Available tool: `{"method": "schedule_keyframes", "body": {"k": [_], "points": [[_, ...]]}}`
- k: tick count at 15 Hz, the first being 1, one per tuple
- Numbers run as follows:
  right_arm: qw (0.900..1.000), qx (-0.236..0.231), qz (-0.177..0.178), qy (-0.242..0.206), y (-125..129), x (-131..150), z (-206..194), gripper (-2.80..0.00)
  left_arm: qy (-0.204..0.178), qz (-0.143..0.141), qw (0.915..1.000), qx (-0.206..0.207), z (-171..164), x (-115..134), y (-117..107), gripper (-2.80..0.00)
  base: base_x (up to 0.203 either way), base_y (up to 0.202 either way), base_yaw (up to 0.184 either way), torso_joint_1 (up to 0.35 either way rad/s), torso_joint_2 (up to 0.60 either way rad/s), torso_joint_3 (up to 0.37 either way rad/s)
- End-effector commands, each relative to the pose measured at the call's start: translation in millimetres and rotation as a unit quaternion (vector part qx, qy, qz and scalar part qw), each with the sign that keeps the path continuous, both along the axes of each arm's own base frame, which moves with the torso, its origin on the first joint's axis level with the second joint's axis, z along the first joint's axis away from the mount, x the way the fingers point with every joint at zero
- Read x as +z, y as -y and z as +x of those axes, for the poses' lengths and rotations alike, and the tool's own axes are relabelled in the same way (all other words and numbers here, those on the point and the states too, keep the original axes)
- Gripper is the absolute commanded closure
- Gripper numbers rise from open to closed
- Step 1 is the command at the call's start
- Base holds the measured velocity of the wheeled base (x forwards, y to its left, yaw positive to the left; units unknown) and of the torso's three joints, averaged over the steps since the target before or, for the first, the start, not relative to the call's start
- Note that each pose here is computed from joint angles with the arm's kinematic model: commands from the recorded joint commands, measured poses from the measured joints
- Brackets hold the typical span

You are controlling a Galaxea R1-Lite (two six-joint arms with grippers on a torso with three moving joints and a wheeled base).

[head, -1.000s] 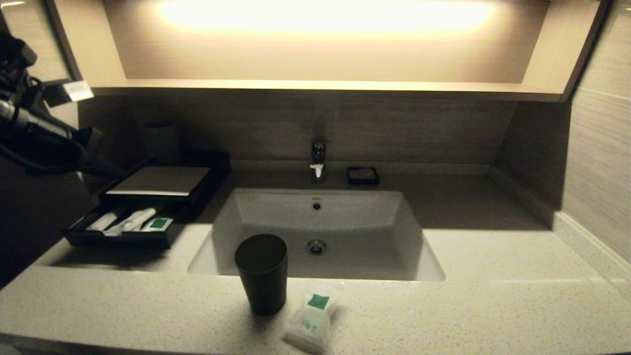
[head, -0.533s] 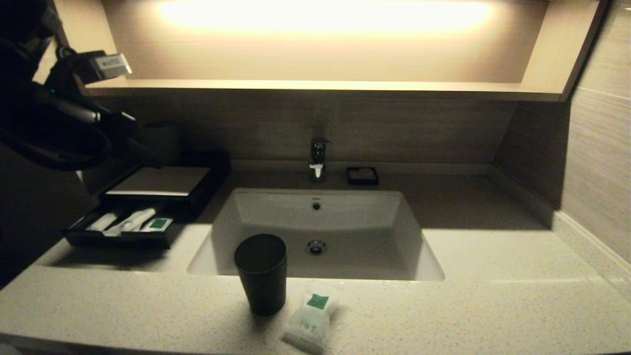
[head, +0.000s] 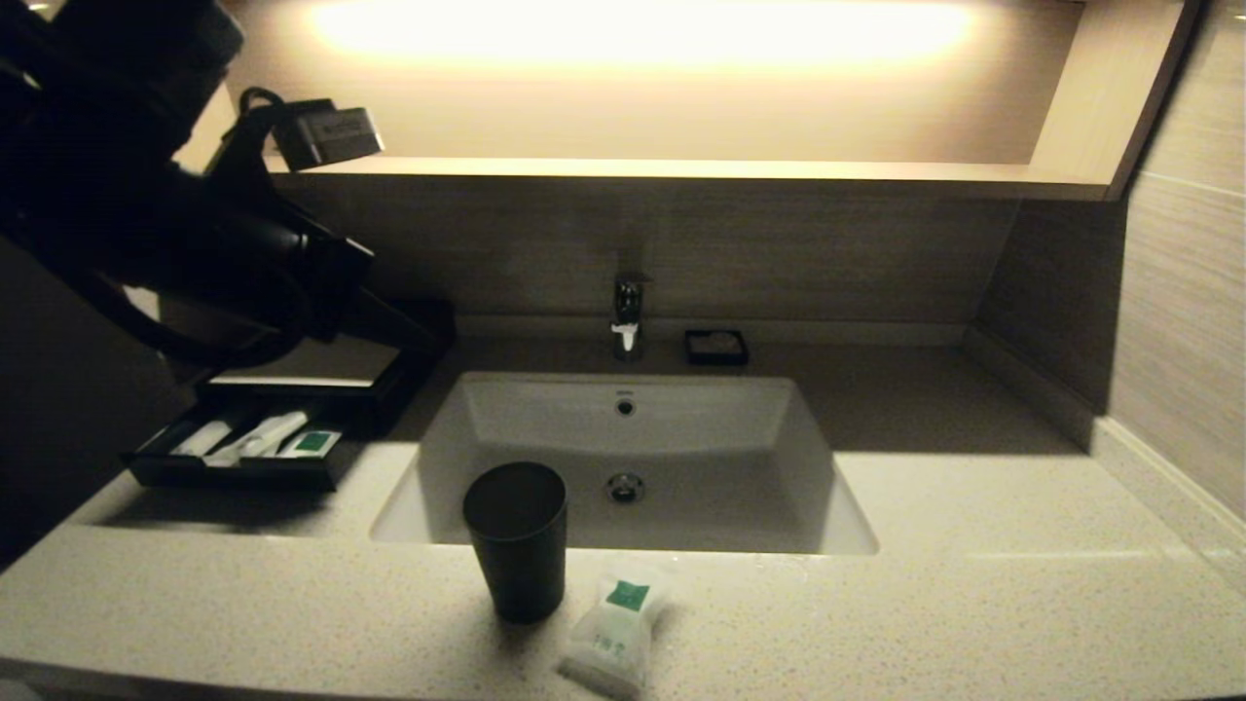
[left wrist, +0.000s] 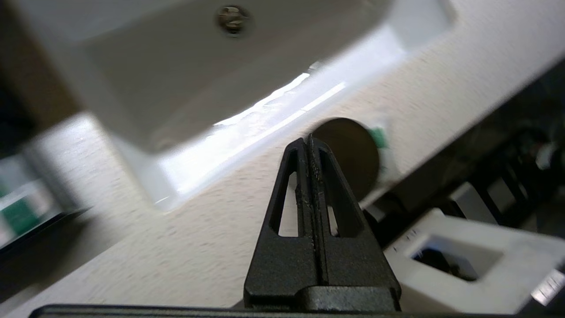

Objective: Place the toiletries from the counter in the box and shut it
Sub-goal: Pick up the cup

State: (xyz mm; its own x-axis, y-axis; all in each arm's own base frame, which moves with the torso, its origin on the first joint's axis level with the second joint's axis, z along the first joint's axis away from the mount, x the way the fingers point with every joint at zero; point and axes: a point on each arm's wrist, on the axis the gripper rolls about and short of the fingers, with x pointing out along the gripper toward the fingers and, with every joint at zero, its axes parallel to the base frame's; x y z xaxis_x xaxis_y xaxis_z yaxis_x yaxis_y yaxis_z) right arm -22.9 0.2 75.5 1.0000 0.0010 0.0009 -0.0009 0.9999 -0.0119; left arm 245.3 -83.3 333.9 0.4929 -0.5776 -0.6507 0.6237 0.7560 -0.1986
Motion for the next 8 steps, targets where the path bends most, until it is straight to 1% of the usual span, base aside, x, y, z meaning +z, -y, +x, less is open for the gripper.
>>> {"method": "schedule_keyframes", "body": {"k": [1,3,5,8], "points": [[1.000,0.000,0.000,-0.001,0,0,0,0.00,0.000,0.002,0.9995,-0.031,-8,0,12,0.00,0.000,0.000,0.000,0.000,0.00,0.000],[1.000,0.000,0.000,-0.001,0,0,0,0.00,0.012,0.010,0.9978,-0.064,-13,0,19,0.00,0.000,0.000,0.000,0.000,0.00,0.000],[1.000,0.000,0.000,-0.001,0,0,0,0.00,0.019,0.022,0.9942,-0.103,-14,-5,26,0.00,0.000,0.000,0.000,0.000,0.00,0.000],[1.000,0.000,0.000,-0.001,0,0,0,0.00,0.032,0.029,0.9891,-0.141,-18,-8,34,0.00,0.000,0.000,0.000,0.000,0.00,0.000]]}}
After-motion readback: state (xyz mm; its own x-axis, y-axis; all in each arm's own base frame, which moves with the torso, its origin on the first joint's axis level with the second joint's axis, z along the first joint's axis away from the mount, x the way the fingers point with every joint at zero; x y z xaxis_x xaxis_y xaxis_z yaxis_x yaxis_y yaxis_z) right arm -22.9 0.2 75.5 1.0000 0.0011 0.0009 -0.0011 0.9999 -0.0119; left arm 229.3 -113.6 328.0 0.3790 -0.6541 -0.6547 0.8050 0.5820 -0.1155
